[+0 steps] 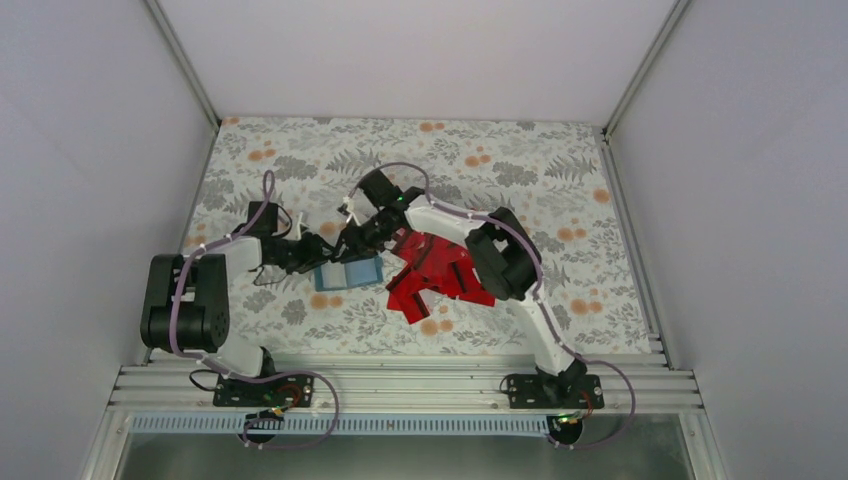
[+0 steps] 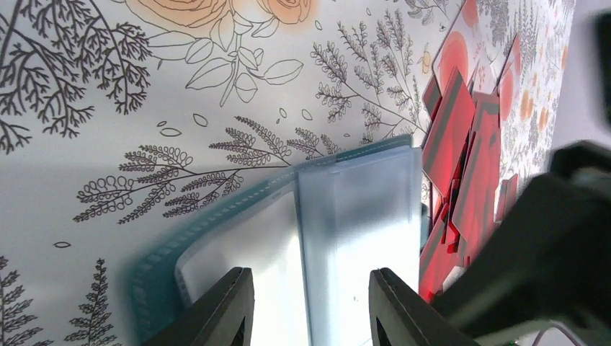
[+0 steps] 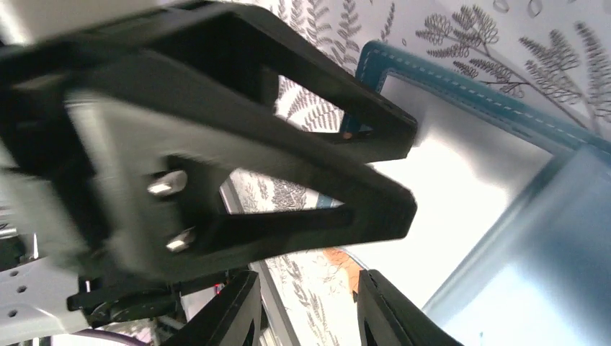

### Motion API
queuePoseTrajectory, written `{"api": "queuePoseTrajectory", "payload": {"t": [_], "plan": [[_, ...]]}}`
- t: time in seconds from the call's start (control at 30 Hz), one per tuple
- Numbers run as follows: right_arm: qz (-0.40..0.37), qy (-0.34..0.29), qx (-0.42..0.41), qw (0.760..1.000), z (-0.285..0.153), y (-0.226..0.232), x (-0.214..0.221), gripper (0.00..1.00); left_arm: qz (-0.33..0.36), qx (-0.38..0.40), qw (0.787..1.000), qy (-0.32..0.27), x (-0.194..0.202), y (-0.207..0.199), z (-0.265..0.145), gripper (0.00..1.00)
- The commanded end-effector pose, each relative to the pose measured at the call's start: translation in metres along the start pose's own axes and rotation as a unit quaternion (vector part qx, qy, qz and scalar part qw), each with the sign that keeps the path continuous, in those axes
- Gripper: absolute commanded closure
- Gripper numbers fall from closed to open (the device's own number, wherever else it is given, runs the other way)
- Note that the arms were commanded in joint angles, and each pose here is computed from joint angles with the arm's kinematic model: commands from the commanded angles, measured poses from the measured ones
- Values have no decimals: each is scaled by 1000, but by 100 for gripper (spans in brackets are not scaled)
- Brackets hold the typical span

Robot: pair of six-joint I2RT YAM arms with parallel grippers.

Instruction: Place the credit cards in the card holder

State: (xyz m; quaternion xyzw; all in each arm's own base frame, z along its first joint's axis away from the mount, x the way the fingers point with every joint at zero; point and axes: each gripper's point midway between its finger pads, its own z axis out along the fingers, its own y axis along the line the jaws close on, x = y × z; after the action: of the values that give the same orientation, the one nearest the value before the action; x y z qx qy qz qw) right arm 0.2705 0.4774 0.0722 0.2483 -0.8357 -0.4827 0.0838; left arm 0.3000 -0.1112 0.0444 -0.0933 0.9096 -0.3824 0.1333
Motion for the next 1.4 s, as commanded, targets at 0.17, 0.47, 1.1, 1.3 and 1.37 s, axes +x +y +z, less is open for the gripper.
{"api": "queuePoseTrajectory", "payload": {"t": [0.17, 0.47, 1.1, 1.3, 1.37], "plan": [[9, -103, 111, 988, -102, -3, 23, 56, 32, -5, 999, 0, -6, -5, 2, 59], [110, -162, 139, 971, -158, -52, 74, 40, 77, -15, 997, 9, -16, -21, 7, 59], [213, -205, 132, 946, -167, -108, 109, 33, 150, -28, 988, 32, -29, -74, 35, 59], [197, -216, 118, 949, -174, -98, 113, 33, 182, -24, 982, 44, -20, -93, 46, 59], [190, -221, 114, 950, -176, -95, 112, 33, 197, -19, 979, 52, -16, -104, 53, 58]]}}
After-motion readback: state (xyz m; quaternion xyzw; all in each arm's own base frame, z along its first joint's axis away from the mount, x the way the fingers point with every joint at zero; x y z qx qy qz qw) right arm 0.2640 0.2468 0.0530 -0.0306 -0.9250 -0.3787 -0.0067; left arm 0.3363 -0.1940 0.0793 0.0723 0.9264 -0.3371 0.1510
